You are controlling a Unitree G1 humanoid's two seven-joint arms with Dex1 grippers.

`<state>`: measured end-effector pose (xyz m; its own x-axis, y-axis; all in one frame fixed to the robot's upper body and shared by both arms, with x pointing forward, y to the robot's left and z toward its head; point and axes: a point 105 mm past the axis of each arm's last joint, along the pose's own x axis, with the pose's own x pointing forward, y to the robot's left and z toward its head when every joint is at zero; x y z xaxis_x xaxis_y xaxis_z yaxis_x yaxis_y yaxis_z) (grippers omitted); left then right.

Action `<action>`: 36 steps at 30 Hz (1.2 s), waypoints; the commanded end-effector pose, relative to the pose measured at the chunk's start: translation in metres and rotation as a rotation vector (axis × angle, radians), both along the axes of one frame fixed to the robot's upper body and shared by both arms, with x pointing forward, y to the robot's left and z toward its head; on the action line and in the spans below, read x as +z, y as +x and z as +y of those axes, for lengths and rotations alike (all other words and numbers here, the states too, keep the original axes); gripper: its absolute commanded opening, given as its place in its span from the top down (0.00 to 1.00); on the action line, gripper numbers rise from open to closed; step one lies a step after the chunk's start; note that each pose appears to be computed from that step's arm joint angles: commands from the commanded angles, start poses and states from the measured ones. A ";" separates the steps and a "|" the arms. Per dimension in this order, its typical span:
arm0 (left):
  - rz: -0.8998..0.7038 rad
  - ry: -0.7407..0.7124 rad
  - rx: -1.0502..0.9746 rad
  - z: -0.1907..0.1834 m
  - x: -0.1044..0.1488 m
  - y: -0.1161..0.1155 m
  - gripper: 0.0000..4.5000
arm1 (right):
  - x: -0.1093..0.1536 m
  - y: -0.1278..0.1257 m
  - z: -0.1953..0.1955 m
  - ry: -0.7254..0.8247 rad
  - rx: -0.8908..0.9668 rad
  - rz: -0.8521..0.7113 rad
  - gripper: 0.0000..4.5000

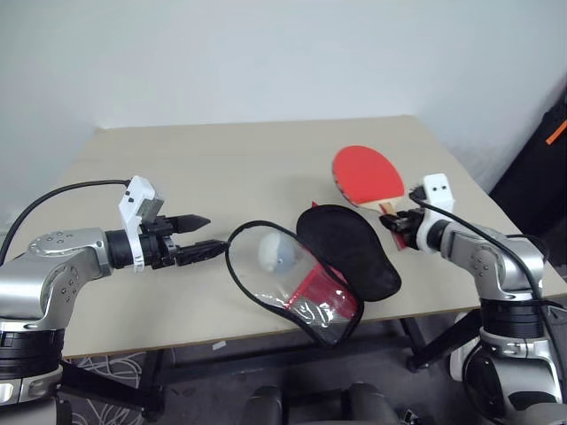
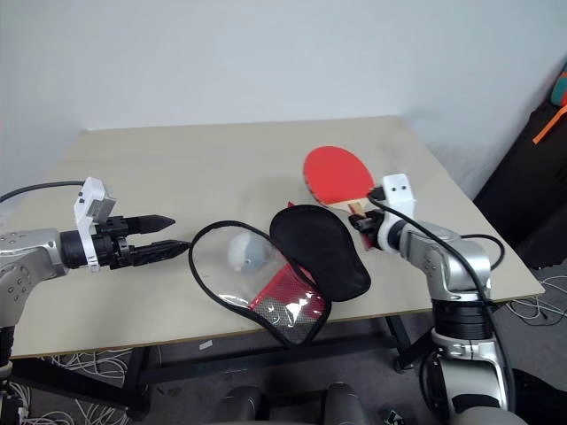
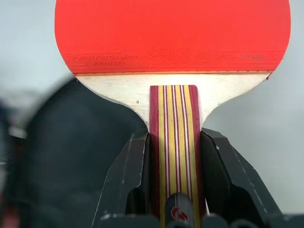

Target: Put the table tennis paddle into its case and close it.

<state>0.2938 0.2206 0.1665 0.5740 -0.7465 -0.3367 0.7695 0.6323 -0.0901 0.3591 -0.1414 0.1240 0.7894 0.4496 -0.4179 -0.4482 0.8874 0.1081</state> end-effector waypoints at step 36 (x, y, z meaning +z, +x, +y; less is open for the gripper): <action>0.004 0.031 0.046 0.016 0.002 -0.004 0.00 | -0.025 -0.033 0.032 -0.099 0.164 0.097 0.00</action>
<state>0.2895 0.2291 0.1566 0.5804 -0.7218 -0.3771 0.7448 0.6577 -0.1126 0.3234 -0.1127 0.0613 0.6373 0.4537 -0.6230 -0.5209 0.8493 0.0856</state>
